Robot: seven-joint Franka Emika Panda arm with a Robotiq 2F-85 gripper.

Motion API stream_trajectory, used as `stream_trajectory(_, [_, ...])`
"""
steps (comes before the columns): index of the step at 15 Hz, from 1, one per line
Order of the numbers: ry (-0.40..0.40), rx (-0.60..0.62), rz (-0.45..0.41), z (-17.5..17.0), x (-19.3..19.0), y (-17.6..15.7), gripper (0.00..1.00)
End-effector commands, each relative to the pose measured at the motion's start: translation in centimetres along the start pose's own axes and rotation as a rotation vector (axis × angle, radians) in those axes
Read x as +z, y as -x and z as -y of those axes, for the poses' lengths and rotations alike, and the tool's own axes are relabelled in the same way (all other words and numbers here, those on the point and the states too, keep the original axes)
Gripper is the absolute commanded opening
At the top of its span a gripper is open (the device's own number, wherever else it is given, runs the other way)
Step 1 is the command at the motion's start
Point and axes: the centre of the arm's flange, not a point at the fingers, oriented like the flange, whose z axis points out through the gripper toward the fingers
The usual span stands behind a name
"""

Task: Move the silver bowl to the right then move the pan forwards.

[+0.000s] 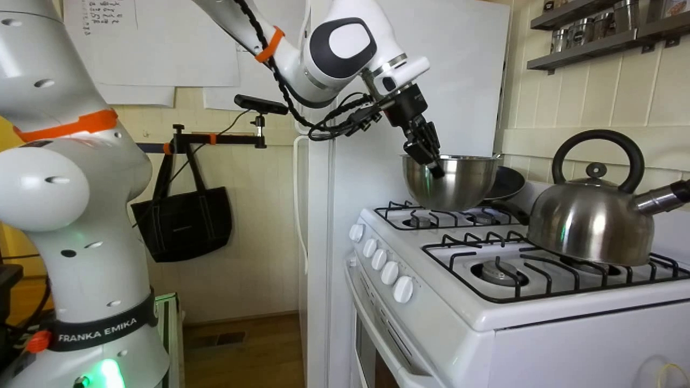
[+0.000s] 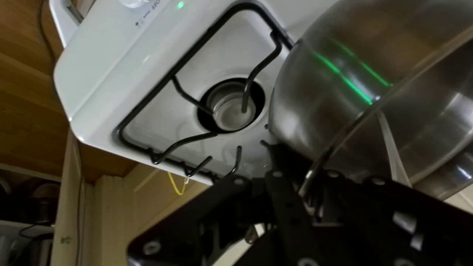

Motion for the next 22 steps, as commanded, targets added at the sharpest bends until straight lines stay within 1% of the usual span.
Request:
stream_trajectory(1, [0.006,0.153,-0.111,-4.8,-3.5,-0.7,0.04])
stream_trajectory(3, [0.029,0.233,-0.144,-6.8,-3.8,-1.4,0.04])
stream_trajectory(7, [0.073,0.388,-0.213,-8.7,-3.8,-2.0,0.04])
stream_trajectory(9, [0.088,0.473,-0.235,-9.0,-3.0,-2.3,0.04])
stream_trajectory(11, [0.096,0.538,-0.264,-8.4,-1.9,-2.2,0.04])
stream_trajectory(14, [0.117,0.570,-0.294,-7.1,-0.4,-2.5,0.04])
stream_trajectory(18, [0.165,0.525,-0.330,-4.8,1.4,-2.6,0.04])
stream_trajectory(22, [0.176,0.491,-0.351,-3.7,3.3,-3.6,0.04])
